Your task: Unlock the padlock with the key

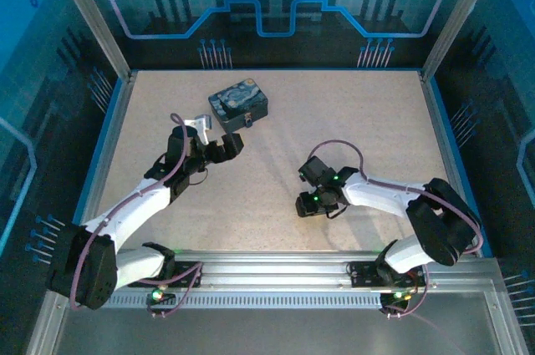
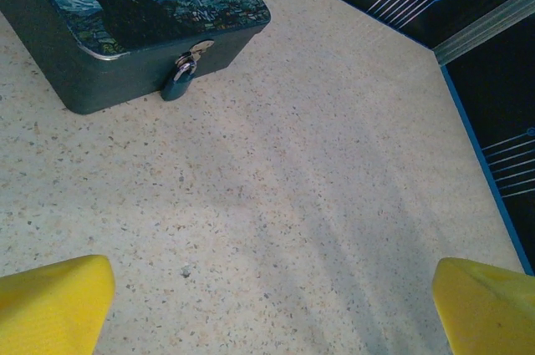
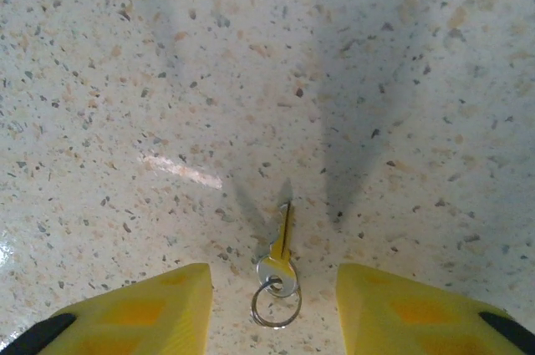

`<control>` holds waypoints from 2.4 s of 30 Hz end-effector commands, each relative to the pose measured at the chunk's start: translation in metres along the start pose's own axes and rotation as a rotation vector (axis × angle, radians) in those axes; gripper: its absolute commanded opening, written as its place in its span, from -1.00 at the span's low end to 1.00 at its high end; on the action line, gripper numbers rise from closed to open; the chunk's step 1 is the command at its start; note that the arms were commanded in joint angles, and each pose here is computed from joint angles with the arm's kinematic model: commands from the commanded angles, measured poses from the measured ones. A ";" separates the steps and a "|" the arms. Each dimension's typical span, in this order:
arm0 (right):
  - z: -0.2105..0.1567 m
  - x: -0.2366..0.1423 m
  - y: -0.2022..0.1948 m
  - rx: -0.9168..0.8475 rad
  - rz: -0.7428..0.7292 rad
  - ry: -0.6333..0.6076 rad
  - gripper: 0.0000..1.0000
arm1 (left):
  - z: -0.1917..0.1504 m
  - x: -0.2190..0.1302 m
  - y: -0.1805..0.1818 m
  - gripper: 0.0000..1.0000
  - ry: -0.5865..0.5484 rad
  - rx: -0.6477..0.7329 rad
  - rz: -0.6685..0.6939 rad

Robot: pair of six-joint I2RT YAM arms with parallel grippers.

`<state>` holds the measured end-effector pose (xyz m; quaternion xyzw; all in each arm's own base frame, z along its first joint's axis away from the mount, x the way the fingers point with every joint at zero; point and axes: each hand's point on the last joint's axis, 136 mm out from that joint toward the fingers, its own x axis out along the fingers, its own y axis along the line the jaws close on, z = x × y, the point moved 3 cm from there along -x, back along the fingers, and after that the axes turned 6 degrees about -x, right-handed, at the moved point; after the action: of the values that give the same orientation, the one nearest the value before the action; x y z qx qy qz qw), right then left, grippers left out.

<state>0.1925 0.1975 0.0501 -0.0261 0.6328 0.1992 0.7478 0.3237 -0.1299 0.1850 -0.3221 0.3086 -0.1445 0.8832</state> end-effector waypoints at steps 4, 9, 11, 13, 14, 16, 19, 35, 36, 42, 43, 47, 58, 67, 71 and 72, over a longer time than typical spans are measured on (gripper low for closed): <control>0.000 0.004 0.005 -0.012 -0.030 0.035 -0.28 | 0.007 -0.004 -0.007 0.98 -0.030 0.000 -0.011; -0.004 0.009 0.005 -0.016 -0.045 0.063 -0.34 | 0.007 -0.006 -0.006 0.98 -0.031 0.004 -0.005; -0.007 0.011 0.004 -0.018 -0.051 0.076 -0.38 | 0.008 -0.006 -0.007 0.98 -0.034 0.008 -0.005; -0.010 0.012 0.003 -0.021 -0.058 0.089 -0.44 | 0.008 -0.007 -0.007 0.98 -0.034 0.010 -0.002; -0.011 0.013 0.003 -0.023 -0.061 0.094 -0.47 | 0.009 -0.008 -0.007 0.98 -0.036 0.011 -0.001; -0.013 0.014 0.002 -0.026 -0.066 0.099 -0.53 | 0.008 -0.008 -0.007 0.98 -0.034 0.012 0.000; -0.014 0.013 0.000 -0.023 -0.080 0.102 -0.68 | 0.009 -0.008 -0.007 0.98 -0.035 0.011 0.000; 0.008 -0.017 0.006 -0.064 -0.040 -0.073 -1.00 | 0.011 -0.012 -0.018 0.98 -0.020 0.013 -0.042; 0.011 -0.020 0.007 -0.069 -0.022 -0.100 -1.00 | 0.011 -0.013 -0.022 0.98 -0.014 0.017 -0.063; 0.036 -0.056 0.021 -0.140 0.108 -0.322 -1.00 | 0.013 -0.019 -0.054 0.98 0.013 0.046 -0.247; 0.041 -0.064 0.023 -0.156 0.128 -0.365 -1.00 | 0.014 -0.021 -0.059 0.98 0.015 0.052 -0.272; 0.060 -0.106 0.033 -0.240 0.222 -0.574 -1.00 | 0.017 -0.031 -0.084 0.97 0.044 0.083 -0.385; 0.083 -0.195 0.072 -0.533 0.414 -0.875 -1.00 | 0.002 -0.059 -0.158 0.77 0.183 0.238 -0.722; 0.085 -0.223 0.093 -0.592 0.538 -0.927 -1.00 | -0.017 -0.065 -0.185 0.55 0.280 0.294 -0.860; 0.085 -0.231 0.096 -0.596 0.558 -0.942 -1.00 | -0.022 -0.066 -0.190 0.48 0.296 0.314 -0.888; 0.086 -0.233 0.096 -0.595 0.558 -0.947 -1.00 | -0.023 -0.066 -0.191 0.46 0.300 0.321 -0.894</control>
<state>0.2134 0.2477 0.2854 0.0168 0.1692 0.5299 0.8309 0.2550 -0.2474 0.3075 -0.2846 0.2691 -0.5588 0.7310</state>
